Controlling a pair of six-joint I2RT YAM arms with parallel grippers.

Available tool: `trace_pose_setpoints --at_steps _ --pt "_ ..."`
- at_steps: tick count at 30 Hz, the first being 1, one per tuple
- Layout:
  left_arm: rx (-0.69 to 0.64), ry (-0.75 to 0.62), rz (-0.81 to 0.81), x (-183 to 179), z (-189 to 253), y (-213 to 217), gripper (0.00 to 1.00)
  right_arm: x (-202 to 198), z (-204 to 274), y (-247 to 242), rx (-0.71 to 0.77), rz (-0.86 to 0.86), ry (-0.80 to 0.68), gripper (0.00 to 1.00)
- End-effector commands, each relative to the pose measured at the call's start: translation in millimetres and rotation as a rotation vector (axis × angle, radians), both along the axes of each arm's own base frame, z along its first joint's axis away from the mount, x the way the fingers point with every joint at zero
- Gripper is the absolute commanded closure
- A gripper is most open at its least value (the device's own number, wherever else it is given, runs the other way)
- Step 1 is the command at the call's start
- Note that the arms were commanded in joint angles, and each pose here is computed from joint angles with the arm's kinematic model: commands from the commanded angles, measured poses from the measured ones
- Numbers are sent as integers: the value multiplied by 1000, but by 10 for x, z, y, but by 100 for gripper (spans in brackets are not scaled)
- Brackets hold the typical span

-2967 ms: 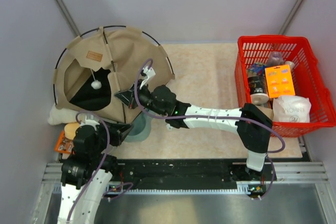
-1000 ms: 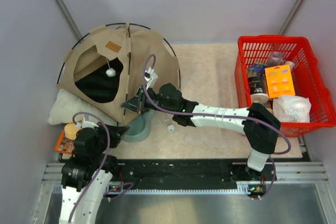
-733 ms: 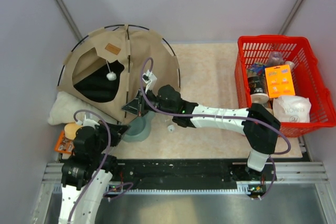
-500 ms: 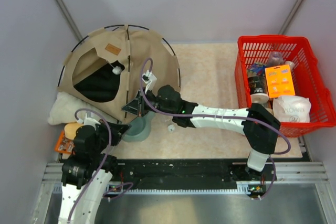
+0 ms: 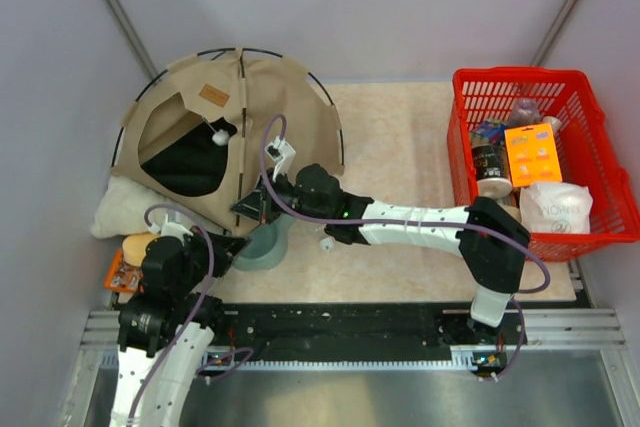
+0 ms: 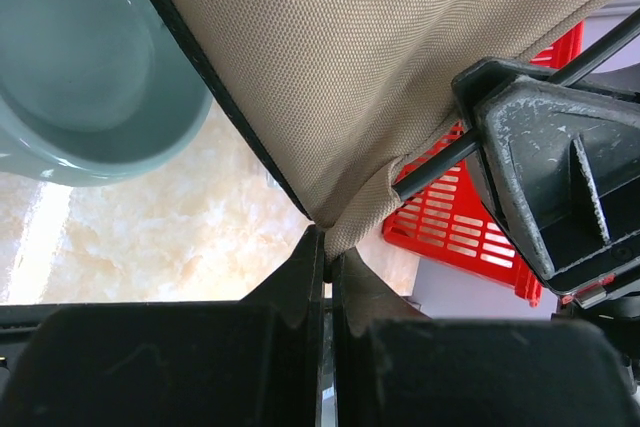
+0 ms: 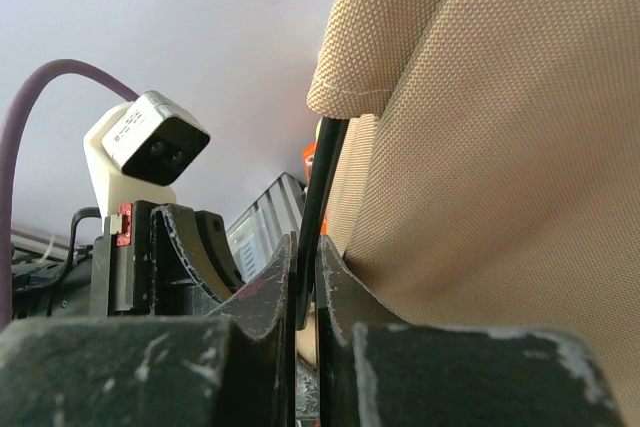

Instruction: Set up the pet tent

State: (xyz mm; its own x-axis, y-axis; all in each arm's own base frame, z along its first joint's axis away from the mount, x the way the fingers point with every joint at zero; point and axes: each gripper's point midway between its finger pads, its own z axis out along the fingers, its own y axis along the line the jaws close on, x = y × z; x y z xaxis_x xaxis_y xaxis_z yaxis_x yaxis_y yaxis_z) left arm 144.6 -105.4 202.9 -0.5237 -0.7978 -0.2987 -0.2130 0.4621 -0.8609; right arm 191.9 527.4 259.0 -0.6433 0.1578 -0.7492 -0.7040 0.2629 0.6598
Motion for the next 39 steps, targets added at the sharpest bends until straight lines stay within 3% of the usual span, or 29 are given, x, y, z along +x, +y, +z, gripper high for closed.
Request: trace_pose_setpoints --at_steps 1,9,21,29,39 --pt "-19 -96 -42 29 293 -67 100 118 361 11 60 -53 -79 100" --pt "4 -75 -35 17 252 -39 100 137 605 -101 112 -88 -103 100" --pt "36 -97 -65 -1 281 -49 100 197 434 -46 82 -110 -77 100" --pt "71 -70 -87 -16 199 -49 100 172 616 -20 138 -98 -60 100" --pt "83 -86 -88 -9 245 -39 100 163 261 17 48 -93 -50 100"
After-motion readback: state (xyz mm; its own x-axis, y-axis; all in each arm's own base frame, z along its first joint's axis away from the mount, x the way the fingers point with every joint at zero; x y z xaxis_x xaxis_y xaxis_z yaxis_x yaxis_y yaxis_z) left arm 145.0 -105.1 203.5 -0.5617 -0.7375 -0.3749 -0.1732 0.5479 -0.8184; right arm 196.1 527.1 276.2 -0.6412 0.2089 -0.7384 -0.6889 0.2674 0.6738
